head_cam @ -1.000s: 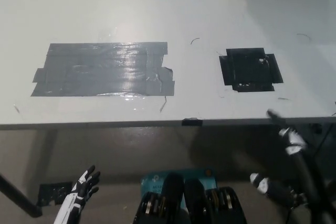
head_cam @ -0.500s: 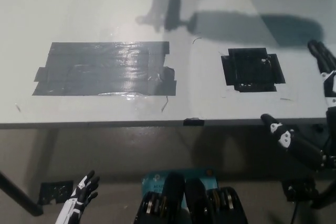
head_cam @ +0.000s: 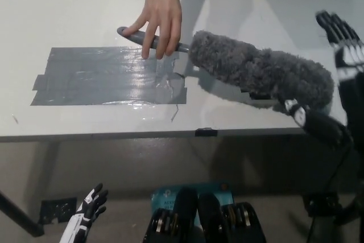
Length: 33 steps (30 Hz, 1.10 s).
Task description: A person hands a grey duster to the robot and the robot grabs it with its right hand and places it on the black marked spot infron tof it on the desk
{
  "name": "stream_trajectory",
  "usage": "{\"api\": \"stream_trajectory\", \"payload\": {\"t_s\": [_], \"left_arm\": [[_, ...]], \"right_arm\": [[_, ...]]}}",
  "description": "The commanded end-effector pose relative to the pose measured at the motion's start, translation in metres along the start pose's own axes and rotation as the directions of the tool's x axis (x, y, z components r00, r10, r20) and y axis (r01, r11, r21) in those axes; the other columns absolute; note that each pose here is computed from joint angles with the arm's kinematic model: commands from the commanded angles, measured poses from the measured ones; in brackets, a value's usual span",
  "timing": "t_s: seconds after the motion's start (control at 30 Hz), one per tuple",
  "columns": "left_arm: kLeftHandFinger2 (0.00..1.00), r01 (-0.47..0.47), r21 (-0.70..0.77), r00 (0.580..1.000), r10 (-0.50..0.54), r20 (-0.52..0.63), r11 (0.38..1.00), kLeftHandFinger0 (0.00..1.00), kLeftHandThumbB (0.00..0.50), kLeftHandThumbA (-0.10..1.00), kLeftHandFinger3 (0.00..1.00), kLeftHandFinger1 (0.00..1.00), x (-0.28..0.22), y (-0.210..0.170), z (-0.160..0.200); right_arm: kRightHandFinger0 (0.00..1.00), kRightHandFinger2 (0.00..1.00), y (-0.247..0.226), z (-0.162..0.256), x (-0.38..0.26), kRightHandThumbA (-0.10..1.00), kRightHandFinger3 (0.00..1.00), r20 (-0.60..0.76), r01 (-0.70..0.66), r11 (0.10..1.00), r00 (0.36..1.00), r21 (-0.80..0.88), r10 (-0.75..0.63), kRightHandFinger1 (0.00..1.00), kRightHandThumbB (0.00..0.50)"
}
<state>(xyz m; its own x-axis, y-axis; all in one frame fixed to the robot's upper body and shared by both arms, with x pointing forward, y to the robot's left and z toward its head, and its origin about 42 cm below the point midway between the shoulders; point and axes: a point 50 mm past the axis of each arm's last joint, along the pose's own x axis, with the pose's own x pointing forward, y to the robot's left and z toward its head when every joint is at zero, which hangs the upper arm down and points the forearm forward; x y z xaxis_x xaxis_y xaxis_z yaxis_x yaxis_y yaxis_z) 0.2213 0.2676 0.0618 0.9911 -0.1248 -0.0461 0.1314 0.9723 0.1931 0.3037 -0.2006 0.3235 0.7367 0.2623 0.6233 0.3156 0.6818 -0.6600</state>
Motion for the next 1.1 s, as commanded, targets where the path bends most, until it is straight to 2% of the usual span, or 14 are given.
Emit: {"api": "stream_trajectory", "payload": {"t_s": [0.0,0.1,0.17,0.27,0.47,0.6,0.7,0.77,0.9,0.93,0.97,1.0,1.03,1.07], "left_arm": [[1.0,0.005,0.011,0.998,-0.006,0.069,1.0,1.0,0.297,1.0,1.0,1.0,0.004,0.006,0.009],[1.0,0.007,0.009,0.998,-0.007,0.069,1.0,1.0,0.304,1.0,1.0,1.0,0.005,0.005,0.011],[1.0,0.01,0.012,0.997,-0.011,0.076,1.0,1.0,0.3,1.0,1.0,1.0,0.008,0.003,0.013],[1.0,0.01,0.02,0.997,-0.011,0.077,1.0,1.0,0.272,1.0,1.0,1.0,0.011,0.004,0.016],[1.0,0.003,0.031,0.998,-0.005,0.069,1.0,1.0,0.282,1.0,1.0,1.0,0.009,0.005,0.017],[1.0,0.0,0.028,0.998,-0.002,0.066,1.0,1.0,0.261,1.0,1.0,1.0,0.009,0.002,0.016],[1.0,0.002,0.036,0.998,-0.004,0.061,0.999,1.0,0.263,1.0,1.0,1.0,0.007,0.003,0.014],[1.0,0.002,0.042,0.999,-0.004,0.054,0.999,1.0,0.274,1.0,1.0,1.0,0.006,0.004,0.014],[1.0,-0.007,0.04,0.999,0.005,0.053,0.999,1.0,0.263,1.0,1.0,1.0,0.006,0.002,0.013],[1.0,-0.008,0.04,0.998,0.006,0.055,0.999,1.0,0.262,1.0,1.0,1.0,0.007,0.002,0.014],[1.0,-0.009,0.038,0.998,0.007,0.056,0.999,1.0,0.254,1.0,1.0,1.0,0.007,0.002,0.013],[1.0,-0.01,0.037,0.998,0.008,0.055,0.999,1.0,0.252,1.0,1.0,1.0,0.007,0.002,0.013],[1.0,-0.01,0.042,0.999,0.008,0.052,0.999,1.0,0.254,1.0,1.0,1.0,0.005,0.002,0.012],[1.0,-0.008,0.046,0.999,0.006,0.052,0.999,1.0,0.255,1.0,1.0,1.0,0.005,0.002,0.012]], "right_arm": [[1.0,1.0,0.009,-0.007,0.033,0.91,1.0,-0.033,-0.074,0.983,0.997,-0.17,0.069,1.0,0.398],[1.0,1.0,0.028,-0.024,0.061,0.91,1.0,-0.097,-0.162,0.97,0.984,-0.18,0.147,1.0,0.434],[1.0,1.0,0.038,-0.038,0.074,0.96,1.0,-0.133,-0.217,0.955,0.972,-0.204,0.193,1.0,0.462],[1.0,1.0,0.06,-0.057,0.092,1.0,1.0,-0.196,-0.311,0.928,0.942,-0.205,0.272,1.0,0.496],[1.0,1.0,0.094,-0.081,0.099,1.0,1.0,-0.314,-0.492,0.854,0.849,-0.171,0.426,1.0,0.5],[1.0,1.0,0.107,-0.094,0.102,1.0,1.0,-0.372,-0.604,0.783,0.767,-0.146,0.522,1.0,0.5],[1.0,1.0,0.111,-0.101,0.11,1.0,1.0,-0.407,-0.649,0.744,0.73,-0.16,0.549,1.0,0.5],[1.0,1.0,0.112,-0.105,0.118,1.0,1.0,-0.42,-0.653,0.734,0.729,-0.188,0.541,1.0,0.5],[1.0,1.0,0.109,-0.109,0.139,1.0,1.0,-0.421,-0.631,0.739,0.751,-0.236,0.508,1.0,0.5],[1.0,1.0,0.107,-0.109,0.146,0.97,1.0,-0.411,-0.605,0.759,0.771,-0.238,0.486,1.0,0.5],[1.0,1.0,0.105,-0.109,0.153,0.84,1.0,-0.39,-0.558,0.795,0.805,-0.238,0.448,1.0,0.499],[1.0,1.0,0.103,-0.109,0.159,0.65,1.0,-0.352,-0.486,0.843,0.849,-0.228,0.394,1.0,0.417],[1.0,1.0,0.103,-0.109,0.164,0.49,1.0,-0.321,-0.415,0.88,0.886,-0.232,0.334,1.0,0.362],[0.6,0.88,0.102,-0.109,0.168,0.34,1.0,-0.299,-0.358,0.9,0.912,-0.249,0.28,0.74,0.326]]}}
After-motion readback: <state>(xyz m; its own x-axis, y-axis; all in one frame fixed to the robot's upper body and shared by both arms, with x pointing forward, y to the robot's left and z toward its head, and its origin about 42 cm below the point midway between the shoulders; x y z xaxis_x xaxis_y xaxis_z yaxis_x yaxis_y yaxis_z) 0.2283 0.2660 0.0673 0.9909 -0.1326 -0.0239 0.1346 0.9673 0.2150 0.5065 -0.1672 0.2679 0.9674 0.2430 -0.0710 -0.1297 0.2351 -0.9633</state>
